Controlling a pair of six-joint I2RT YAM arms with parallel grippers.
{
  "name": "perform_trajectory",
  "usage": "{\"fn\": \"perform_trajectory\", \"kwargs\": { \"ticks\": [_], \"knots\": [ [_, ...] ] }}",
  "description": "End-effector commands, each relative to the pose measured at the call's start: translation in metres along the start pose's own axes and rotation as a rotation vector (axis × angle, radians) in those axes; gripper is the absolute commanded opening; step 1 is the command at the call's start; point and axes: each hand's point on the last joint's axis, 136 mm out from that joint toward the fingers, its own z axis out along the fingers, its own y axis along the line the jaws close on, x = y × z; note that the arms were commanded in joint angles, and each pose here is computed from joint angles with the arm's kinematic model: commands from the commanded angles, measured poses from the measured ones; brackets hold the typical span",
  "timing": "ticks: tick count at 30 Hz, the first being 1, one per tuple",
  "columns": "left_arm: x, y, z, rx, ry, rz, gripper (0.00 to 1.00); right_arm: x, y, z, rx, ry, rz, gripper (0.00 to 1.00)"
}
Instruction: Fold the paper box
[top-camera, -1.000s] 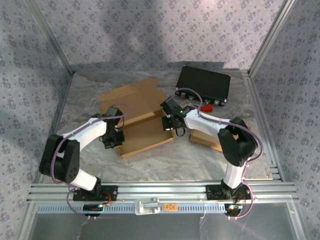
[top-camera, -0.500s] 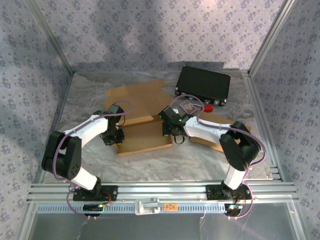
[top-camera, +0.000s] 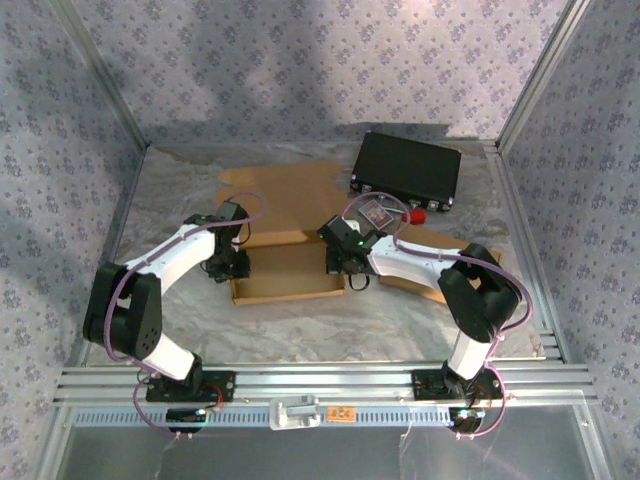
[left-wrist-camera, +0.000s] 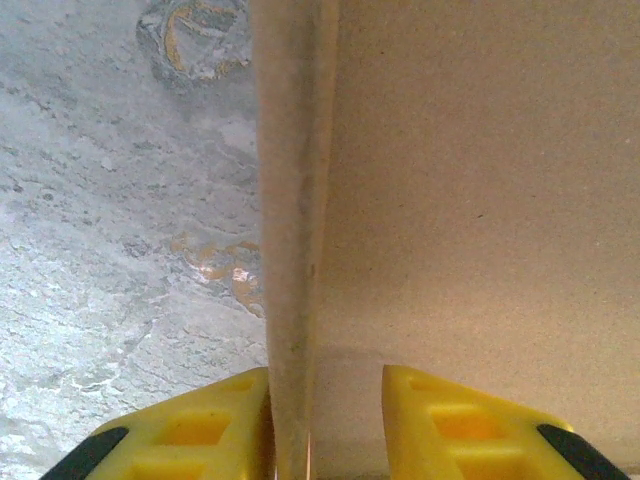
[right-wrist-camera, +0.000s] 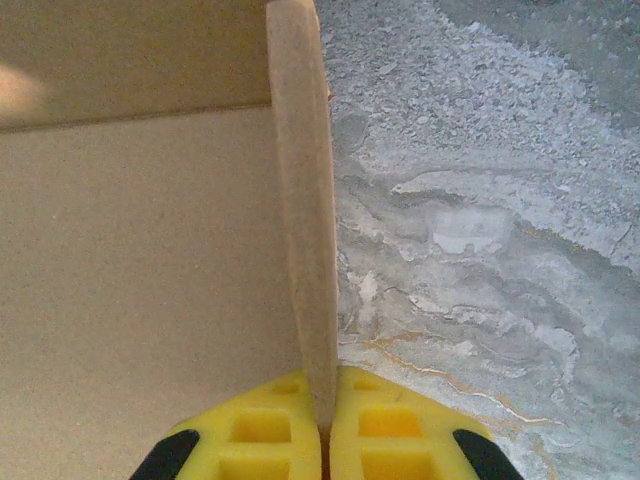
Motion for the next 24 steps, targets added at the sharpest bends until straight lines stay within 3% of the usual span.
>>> {"fn": "perform_trajectory", "kwargs": {
  "ticks": [1, 7, 10, 13, 15, 24],
  "knots": [
    [-0.008, -0.008, -0.019, 0.062, -0.032, 0.014, 0.34, -0.007, 0.003, -0.008, -0.011, -0.044, 0.018, 0.00],
    [-0.013, -0.028, -0.031, 0.179, -0.057, 0.042, 0.39, -0.004, 0.001, -0.005, 0.003, -0.029, 0.020, 0.00],
    [-0.012, -0.023, -0.032, 0.150, -0.048, 0.039, 0.39, -0.002, 0.000, -0.002, 0.003, -0.017, 0.026, 0.00],
    [-0.022, -0.009, -0.044, 0.099, -0.113, 0.005, 0.40, 0.000, -0.002, -0.001, 0.006, -0.011, 0.025, 0.00],
    [-0.038, 0.001, -0.057, 0.100, -0.178, -0.040, 0.46, 0.002, -0.002, -0.001, 0.000, -0.006, 0.020, 0.00],
    [-0.134, 0.027, -0.082, 0.184, -0.294, -0.152, 0.49, 0.002, -0.007, -0.003, -0.002, 0.009, -0.029, 0.00]
  ]
}}
